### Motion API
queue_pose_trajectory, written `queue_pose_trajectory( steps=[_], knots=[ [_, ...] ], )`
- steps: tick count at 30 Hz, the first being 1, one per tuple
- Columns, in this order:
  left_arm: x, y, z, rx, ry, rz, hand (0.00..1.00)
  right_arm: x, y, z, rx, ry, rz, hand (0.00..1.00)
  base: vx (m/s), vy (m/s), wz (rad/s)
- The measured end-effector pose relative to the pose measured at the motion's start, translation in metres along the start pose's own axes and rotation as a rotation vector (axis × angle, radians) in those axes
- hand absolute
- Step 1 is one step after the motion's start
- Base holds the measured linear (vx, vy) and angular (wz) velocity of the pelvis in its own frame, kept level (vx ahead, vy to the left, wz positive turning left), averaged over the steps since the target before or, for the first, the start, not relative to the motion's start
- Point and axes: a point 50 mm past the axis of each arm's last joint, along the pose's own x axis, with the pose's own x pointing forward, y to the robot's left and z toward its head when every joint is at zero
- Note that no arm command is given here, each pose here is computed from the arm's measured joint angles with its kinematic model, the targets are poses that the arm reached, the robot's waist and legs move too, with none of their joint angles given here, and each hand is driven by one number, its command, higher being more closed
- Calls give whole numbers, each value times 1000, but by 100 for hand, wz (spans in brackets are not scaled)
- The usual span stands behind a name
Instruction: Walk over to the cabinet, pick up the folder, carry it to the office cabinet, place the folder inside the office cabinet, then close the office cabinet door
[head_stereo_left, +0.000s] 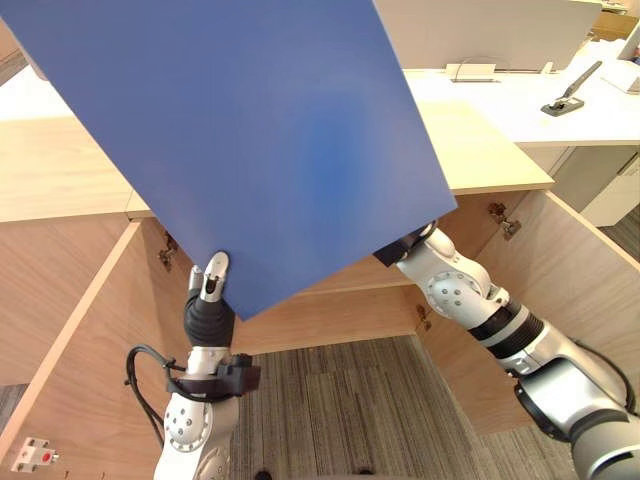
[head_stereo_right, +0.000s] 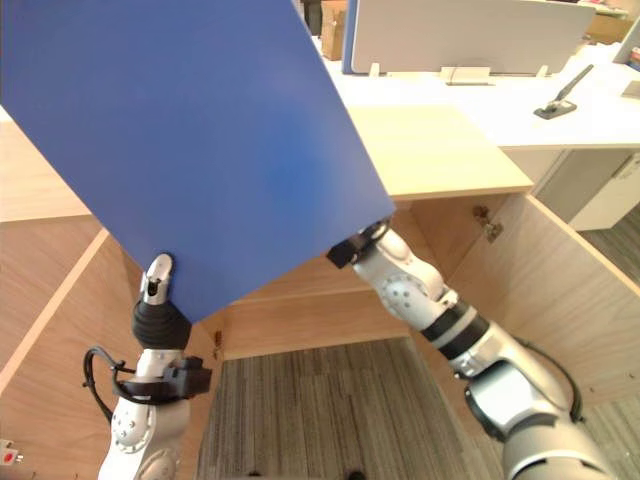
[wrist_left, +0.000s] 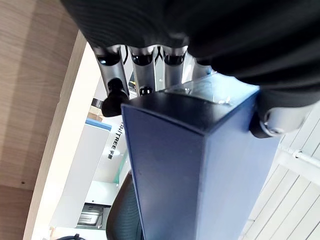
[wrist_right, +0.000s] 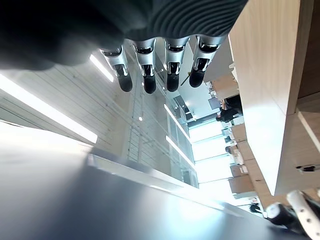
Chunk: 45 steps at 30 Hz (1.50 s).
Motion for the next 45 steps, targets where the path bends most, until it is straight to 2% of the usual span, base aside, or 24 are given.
queue_pose_trajectory(
  steps=[10, 15, 19, 21, 27, 30, 37, 45],
  knots=[
    [-1, -2, -5, 20, 23, -37, 100, -7, -5, -1, -20, 31, -6, 0, 0, 0, 0],
    [-1, 1, -8, 48, 41, -31, 100, -21, -20, -6, 7, 26, -93, 0, 0, 0, 0],
    [-2, 15, -10, 135, 54, 16, 100, -42, -56, 12, -91, -32, -306, 0, -5, 9, -3],
    [-1, 22, -8, 172, 51, 45, 100, -46, -62, 24, -123, -75, -349, 0, -8, 20, -7],
    [-3, 52, -4, 423, 64, 186, 100, -57, -75, 57, -282, -192, -487, 0, 0, 3, -1],
    [-2, 56, 0, 473, 49, 211, 100, -52, -73, 54, -276, -202, -489, 0, 0, 0, 0],
    [1, 58, 3, 496, 24, 229, 100, -37, -66, 61, -291, -228, -444, 0, 0, 0, 0],
    [14, 45, 4, 497, -20, 160, 100, -4, -53, 42, -303, -124, -343, 0, 0, 0, -1]
  ],
)
